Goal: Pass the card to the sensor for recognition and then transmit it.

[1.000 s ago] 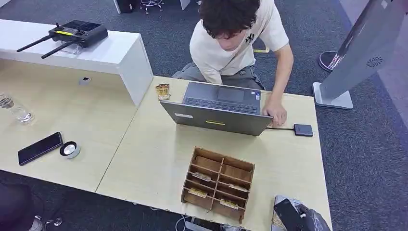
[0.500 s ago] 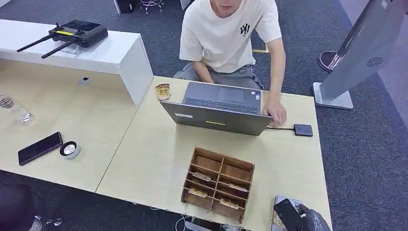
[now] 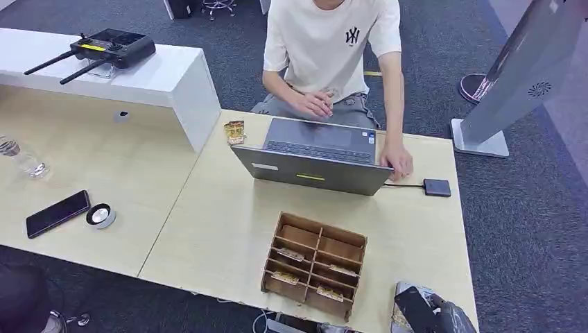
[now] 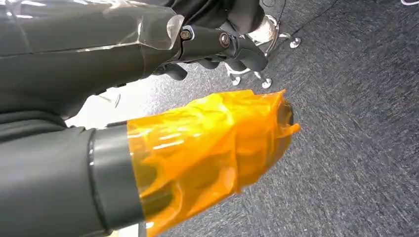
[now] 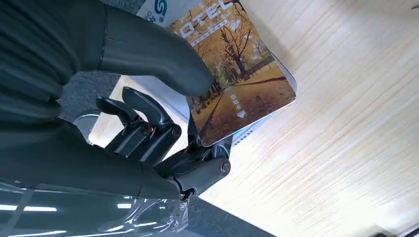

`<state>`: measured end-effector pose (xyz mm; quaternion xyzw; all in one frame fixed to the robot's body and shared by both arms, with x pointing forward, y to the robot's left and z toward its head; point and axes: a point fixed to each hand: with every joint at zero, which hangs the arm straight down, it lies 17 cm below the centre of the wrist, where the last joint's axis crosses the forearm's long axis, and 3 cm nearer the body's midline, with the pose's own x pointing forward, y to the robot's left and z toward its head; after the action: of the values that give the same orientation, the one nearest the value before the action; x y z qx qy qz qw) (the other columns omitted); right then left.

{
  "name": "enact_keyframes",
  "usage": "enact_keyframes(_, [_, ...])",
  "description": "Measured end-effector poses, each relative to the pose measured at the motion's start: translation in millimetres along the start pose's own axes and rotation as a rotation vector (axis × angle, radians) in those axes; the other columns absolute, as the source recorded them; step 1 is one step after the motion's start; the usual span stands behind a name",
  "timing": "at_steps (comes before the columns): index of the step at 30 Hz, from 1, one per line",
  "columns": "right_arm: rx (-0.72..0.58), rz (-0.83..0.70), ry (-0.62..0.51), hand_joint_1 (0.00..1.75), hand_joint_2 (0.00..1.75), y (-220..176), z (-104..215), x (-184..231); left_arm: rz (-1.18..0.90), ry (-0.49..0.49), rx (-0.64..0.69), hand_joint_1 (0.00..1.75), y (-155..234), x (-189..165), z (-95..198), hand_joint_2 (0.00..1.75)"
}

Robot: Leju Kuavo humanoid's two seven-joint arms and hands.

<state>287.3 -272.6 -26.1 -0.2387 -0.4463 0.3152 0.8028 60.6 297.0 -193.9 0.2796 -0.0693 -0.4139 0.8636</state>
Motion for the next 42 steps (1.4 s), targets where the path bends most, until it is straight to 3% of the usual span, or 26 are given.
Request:
enact_keyframes(24, [-0.024,0.011,0.006,1.75,1.75,-2.9,-1.8,2.7,-0.021,-0.001,0.015,0.0,2.9,-0.3,-0.5,0.0])
enact_keyframes(42, [-0.13,-0.053,-0.193,1.75,1.75,-46.3,14.6,69.8,-0.002,0.007,0.006,0.0,0.6,-3.2,1.0,0.0])
